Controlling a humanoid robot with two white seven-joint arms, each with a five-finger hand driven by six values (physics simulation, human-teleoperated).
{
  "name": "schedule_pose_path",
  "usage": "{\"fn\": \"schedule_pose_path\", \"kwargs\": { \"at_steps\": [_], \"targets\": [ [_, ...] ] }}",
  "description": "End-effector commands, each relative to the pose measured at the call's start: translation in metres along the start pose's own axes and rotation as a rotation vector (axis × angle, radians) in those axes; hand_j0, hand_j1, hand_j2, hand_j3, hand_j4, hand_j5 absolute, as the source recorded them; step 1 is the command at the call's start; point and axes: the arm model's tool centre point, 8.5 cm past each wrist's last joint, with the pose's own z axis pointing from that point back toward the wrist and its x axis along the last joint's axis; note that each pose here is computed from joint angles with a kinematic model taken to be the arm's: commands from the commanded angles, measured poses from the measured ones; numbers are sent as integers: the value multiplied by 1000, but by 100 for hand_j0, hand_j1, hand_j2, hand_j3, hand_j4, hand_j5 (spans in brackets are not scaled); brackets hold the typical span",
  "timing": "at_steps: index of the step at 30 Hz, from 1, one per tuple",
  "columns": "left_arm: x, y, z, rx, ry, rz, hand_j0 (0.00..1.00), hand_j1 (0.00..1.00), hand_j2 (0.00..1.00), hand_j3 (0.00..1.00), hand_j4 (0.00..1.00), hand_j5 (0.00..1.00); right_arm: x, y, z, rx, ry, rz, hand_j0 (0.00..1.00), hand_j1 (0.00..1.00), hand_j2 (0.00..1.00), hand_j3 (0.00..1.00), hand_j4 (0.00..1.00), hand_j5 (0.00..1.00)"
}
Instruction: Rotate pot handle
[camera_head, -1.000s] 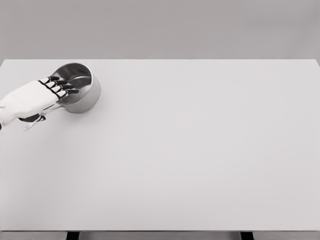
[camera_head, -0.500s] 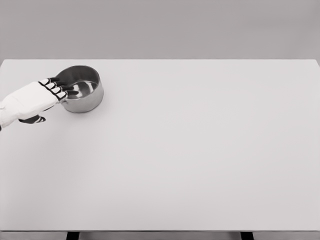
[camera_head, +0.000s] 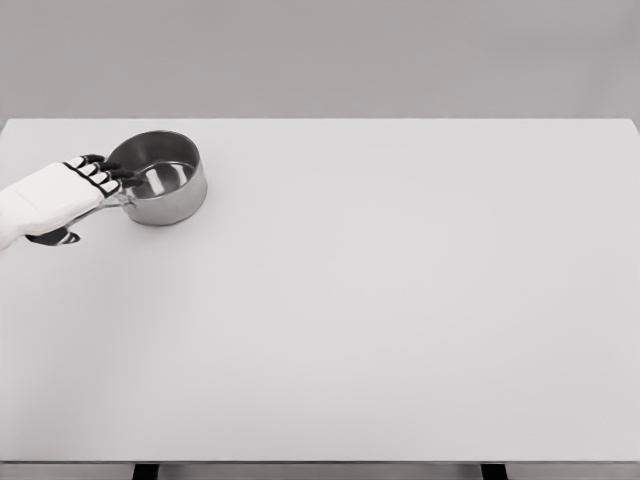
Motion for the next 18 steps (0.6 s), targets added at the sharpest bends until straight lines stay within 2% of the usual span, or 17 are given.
{"fn": "schedule_pose_path", "kwargs": {
  "at_steps": [1, 11, 18],
  "targets": [
    [-4, -4, 1, -8, 11, 12, 100, 100, 100, 100, 100, 100, 0, 0, 0, 0, 1, 0, 100, 100, 100, 100, 100, 100],
    [-10, -4, 4, -6, 30, 18, 100, 100, 100, 100, 100, 100, 0, 0, 0, 0, -1, 0, 100, 100, 100, 100, 100, 100],
    [-19, -10, 7, -19, 54, 37, 100, 100, 100, 100, 100, 100, 0, 0, 0, 0, -1, 0, 100, 100, 100, 100, 100, 100]
  ]
}}
